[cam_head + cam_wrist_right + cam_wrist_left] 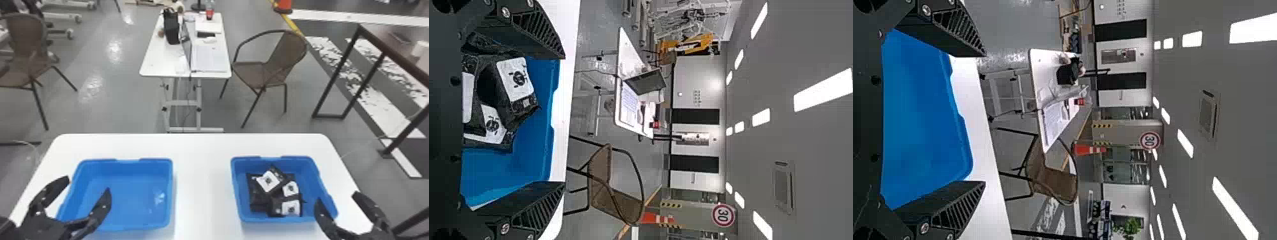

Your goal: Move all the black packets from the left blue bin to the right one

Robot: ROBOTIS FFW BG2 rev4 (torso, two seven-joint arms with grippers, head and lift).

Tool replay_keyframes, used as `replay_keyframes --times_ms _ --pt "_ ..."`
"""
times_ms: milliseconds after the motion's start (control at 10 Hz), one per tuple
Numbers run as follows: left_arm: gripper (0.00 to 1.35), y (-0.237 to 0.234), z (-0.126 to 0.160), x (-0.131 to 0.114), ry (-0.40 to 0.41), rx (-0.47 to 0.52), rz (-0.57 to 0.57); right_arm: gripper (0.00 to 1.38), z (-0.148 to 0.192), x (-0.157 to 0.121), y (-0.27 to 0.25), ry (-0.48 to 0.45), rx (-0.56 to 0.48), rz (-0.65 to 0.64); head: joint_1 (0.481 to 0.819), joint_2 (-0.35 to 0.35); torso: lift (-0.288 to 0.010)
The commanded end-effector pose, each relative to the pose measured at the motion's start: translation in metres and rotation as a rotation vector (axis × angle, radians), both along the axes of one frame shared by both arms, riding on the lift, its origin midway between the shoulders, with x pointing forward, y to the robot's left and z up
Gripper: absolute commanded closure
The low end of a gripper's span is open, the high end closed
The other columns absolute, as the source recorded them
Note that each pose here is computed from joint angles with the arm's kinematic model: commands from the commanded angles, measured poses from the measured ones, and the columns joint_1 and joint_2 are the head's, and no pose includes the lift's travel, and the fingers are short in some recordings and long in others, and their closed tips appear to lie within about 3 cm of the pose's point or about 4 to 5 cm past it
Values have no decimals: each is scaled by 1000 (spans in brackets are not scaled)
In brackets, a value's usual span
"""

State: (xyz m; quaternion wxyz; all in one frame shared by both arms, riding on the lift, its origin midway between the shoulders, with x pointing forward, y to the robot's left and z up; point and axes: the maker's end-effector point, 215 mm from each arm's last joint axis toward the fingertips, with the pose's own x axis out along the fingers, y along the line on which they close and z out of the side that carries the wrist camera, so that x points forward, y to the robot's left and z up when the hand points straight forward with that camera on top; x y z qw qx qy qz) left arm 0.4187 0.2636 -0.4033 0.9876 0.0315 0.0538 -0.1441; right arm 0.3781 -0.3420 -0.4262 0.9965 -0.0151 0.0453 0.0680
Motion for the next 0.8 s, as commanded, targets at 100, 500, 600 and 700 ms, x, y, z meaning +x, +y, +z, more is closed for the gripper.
replay_keyframes --times_ms 100,500,600,700 --pt "125 -5 -2 3 11 -14 -4 128 -1 3 4 0 9 3 695 -113 0" --pt "125 -6 -4 3 18 -17 -4 128 -4 1 4 8 12 3 695 -114 0" --pt "125 -7 -4 4 18 -17 -4 128 -3 2 4 7 14 2 695 -114 0" --pt "125 -8 -5 4 21 -19 -5 128 -3 1 3 8 15 0 695 -114 0"
